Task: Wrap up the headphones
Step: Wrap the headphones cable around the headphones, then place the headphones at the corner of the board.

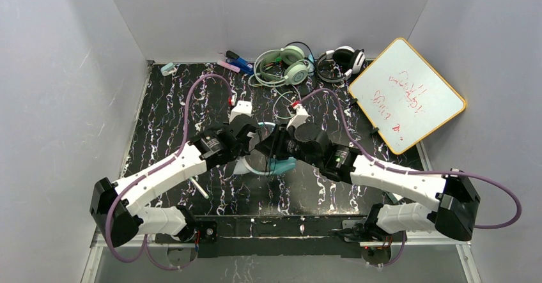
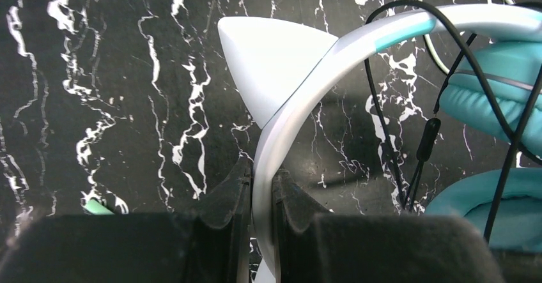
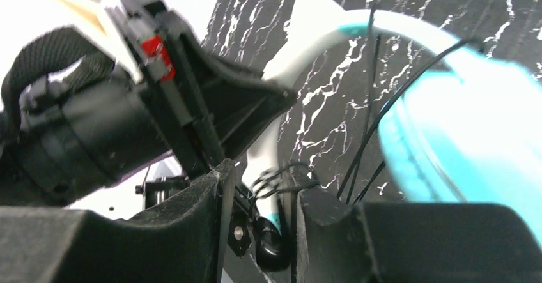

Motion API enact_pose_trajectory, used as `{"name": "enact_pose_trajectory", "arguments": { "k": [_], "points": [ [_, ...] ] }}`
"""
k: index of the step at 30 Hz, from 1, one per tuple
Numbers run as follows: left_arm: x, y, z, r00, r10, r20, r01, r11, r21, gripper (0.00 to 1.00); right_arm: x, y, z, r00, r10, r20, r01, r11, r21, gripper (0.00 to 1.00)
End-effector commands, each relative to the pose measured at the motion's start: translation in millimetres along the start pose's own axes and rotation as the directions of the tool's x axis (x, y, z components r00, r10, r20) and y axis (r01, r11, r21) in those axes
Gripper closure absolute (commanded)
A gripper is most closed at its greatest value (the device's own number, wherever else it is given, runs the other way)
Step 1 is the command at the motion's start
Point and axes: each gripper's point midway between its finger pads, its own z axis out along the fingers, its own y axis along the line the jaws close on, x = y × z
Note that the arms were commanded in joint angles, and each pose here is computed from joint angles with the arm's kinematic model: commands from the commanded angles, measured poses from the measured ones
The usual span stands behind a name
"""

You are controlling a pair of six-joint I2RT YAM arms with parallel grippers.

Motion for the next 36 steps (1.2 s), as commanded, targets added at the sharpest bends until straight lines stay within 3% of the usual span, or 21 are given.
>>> {"name": "enact_pose_trajectory", "arguments": {
  "k": [1,6,10,17,24,28,36],
  "points": [
    [9.1,-15.7,2.7,0.997,-0.069,-0.034,0.072,0.995,0.073,1.0,-37.9,7.3,9.7,0.982,0.126,0.138,-0.131,0.991,0.023,0.58],
    [17.1,-21.1,5.0,0.994,-0.094,-0.057,0.099,0.99,0.097,1.0,-38.2,-9.5,17.3,0.972,0.178,0.152,-0.197,0.973,0.119,0.53],
    [19.5,-27.8,3.4,0.991,-0.106,-0.076,0.116,0.985,0.129,1.0,-38.9,-9.0,19.3,0.974,0.172,0.146,-0.19,0.975,0.117,0.34],
    [24.9,-29.6,-0.3,0.982,-0.137,-0.134,0.152,0.982,0.114,1.0,-51.1,-4.6,8.2,0.979,0.116,0.168,-0.135,0.985,0.107,0.33],
    [30.3,-27.0,-2.7,0.973,-0.149,-0.175,0.165,0.983,0.082,1.0,-78.6,24.6,-26.1,0.974,-0.037,0.224,0.037,0.999,0.007,0.29],
    [31.7,-24.7,-4.6,0.967,-0.17,-0.191,0.184,0.981,0.059,1.0,-93.1,20.3,-46.9,0.956,-0.096,0.276,0.086,0.995,0.05,0.27],
    [29.6,-1.2,-0.4,0.961,-0.174,-0.215,0.172,0.985,-0.028,1.0,-90.9,-9.1,-67.4,0.949,-0.166,0.268,0.121,0.977,0.177,0.26]
  ]
}}
